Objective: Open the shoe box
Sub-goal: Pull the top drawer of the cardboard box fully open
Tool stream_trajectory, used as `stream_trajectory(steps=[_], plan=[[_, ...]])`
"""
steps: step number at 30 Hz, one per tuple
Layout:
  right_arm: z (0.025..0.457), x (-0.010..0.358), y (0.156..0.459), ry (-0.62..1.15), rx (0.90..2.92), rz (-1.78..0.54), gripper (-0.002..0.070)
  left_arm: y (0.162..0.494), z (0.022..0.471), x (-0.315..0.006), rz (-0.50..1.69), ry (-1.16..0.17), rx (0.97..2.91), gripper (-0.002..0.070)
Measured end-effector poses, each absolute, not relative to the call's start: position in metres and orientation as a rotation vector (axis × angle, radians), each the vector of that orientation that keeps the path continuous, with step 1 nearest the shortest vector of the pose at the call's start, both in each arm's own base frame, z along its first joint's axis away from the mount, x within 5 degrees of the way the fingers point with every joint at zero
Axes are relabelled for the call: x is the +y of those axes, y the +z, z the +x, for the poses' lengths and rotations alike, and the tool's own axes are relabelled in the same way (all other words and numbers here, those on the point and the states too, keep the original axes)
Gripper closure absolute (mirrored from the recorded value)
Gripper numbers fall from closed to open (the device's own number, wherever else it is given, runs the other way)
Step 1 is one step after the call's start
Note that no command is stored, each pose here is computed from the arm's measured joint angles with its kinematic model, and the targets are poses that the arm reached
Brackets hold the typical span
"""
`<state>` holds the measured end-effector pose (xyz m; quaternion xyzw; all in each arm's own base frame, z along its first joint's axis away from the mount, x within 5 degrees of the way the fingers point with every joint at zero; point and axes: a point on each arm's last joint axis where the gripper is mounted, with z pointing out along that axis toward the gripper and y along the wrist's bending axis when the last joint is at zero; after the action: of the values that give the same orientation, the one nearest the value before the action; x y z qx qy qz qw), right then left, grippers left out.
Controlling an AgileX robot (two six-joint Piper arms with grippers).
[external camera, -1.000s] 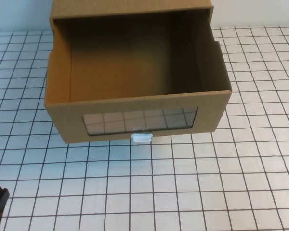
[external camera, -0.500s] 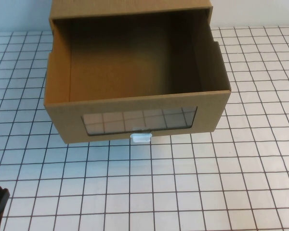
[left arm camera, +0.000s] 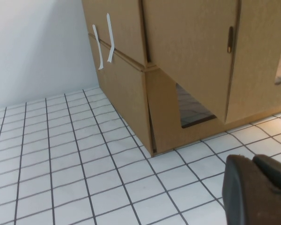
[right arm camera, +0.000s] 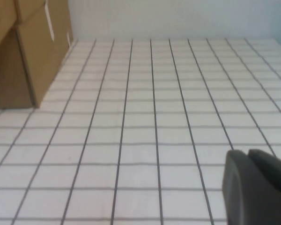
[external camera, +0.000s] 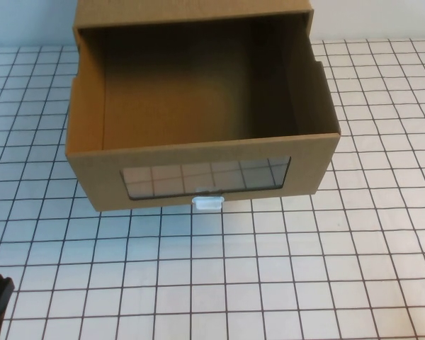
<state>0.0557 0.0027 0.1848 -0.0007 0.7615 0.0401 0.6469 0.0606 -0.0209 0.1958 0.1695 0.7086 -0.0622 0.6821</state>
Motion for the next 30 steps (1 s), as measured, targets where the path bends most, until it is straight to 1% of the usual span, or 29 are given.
stream_trajectory(steps=[3,6,30], plan=[[0.0539,0.0015,0.1767,0.079,1.823,0.013,0.0689,0.1958,0.0606,-0.0209,0.380,-0.139,1.590,0.0677],[0.0532,0.0013,0.1739,0.079,1.855,0.018,0.0689,0.1958,0.0606,-0.0209,0.380,-0.139,1.590,0.0677],[0.0530,0.0012,0.1732,0.078,1.862,0.019,0.0689,0.1956,0.0605,-0.0210,0.388,-0.133,1.589,0.0677]])
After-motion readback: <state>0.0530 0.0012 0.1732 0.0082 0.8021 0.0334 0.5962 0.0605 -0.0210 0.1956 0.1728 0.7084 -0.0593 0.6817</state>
